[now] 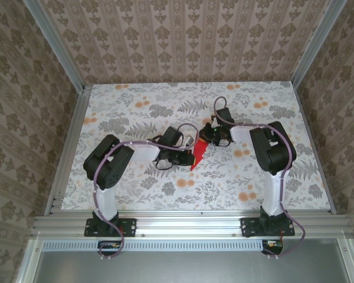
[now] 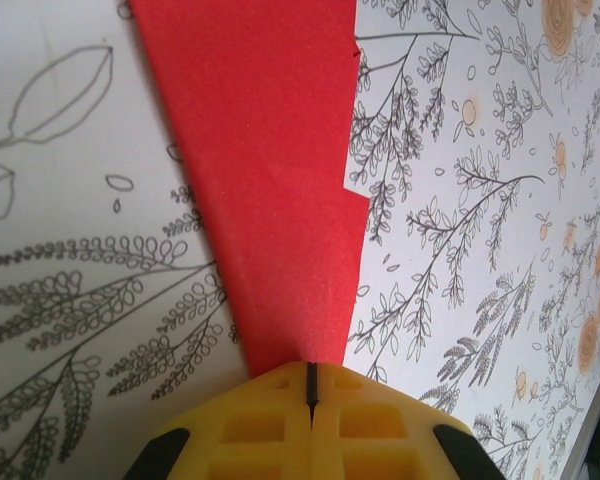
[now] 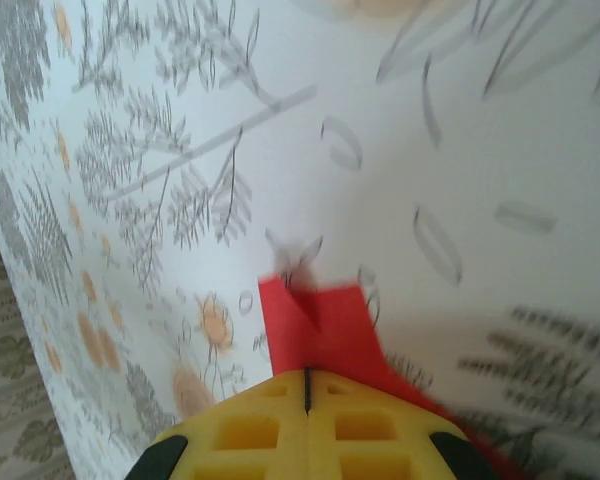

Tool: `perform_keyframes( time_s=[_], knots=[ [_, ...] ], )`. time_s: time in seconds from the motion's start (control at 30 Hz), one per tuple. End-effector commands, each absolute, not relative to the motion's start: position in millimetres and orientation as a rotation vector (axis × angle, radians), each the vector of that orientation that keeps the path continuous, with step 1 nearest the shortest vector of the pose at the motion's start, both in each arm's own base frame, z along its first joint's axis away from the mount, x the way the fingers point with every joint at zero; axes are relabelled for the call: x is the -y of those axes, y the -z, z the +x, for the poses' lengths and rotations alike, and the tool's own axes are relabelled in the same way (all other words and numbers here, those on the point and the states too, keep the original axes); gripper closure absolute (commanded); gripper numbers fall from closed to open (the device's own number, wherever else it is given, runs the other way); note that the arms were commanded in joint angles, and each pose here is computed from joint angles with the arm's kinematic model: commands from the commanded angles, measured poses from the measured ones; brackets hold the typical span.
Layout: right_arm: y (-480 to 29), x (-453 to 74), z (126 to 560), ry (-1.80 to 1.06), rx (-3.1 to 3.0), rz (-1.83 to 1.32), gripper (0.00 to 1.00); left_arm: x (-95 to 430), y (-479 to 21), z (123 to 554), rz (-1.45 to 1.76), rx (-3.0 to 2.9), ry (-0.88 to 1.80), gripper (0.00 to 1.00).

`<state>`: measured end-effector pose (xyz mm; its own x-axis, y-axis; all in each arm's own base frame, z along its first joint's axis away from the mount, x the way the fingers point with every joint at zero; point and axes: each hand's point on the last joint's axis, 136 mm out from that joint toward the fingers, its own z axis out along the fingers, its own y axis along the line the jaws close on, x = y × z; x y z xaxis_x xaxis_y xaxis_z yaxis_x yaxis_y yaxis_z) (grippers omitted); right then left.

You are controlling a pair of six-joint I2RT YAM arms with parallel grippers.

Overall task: Fold a paper plane with a square sheet of paper (pick it up from the middle)
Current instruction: Fold the wing for the fifth time at the center of the table.

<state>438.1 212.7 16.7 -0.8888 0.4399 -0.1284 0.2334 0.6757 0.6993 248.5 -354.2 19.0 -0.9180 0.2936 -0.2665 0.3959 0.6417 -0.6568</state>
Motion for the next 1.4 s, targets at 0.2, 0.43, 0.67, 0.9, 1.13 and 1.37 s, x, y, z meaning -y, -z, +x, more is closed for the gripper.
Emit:
perform_keyframes(
  time_s=[0.2,0.43,0.67,0.9,1.13,1.37],
  knots=[
    [-16.8,-188.8,478.0,-0.907,-2.524,0.535,0.97,295.6,38.7,177.6,0.551,-3.135,0.912,1.0],
    [-86.4,-201.9,447.7,-1.0,-2.442,0.38,0.95,299.5,36.4,188.9,0.554,-3.103,0.884,1.0],
    [-82.3,-207.7,385.2,-0.979,-2.56,0.353,0.94,304.4,27.7,199.9,0.576,-3.019,0.908,1.0],
    [-54.2,-242.5,354.8,-1.064,-2.642,0.343,0.97,312.7,20.2,214.2,0.599,-2.898,0.986,1.0],
    [-38.2,-267.3,355.0,-1.118,-2.67,0.325,0.99,314.4,21.2,222.9,0.651,-2.822,0.994,1.0],
    [-13.6,-254.5,368.1,-1.001,-2.694,0.42,0.99,311.1,22.7,220.8,0.634,-2.812,1.003,1.0]
  ],
)
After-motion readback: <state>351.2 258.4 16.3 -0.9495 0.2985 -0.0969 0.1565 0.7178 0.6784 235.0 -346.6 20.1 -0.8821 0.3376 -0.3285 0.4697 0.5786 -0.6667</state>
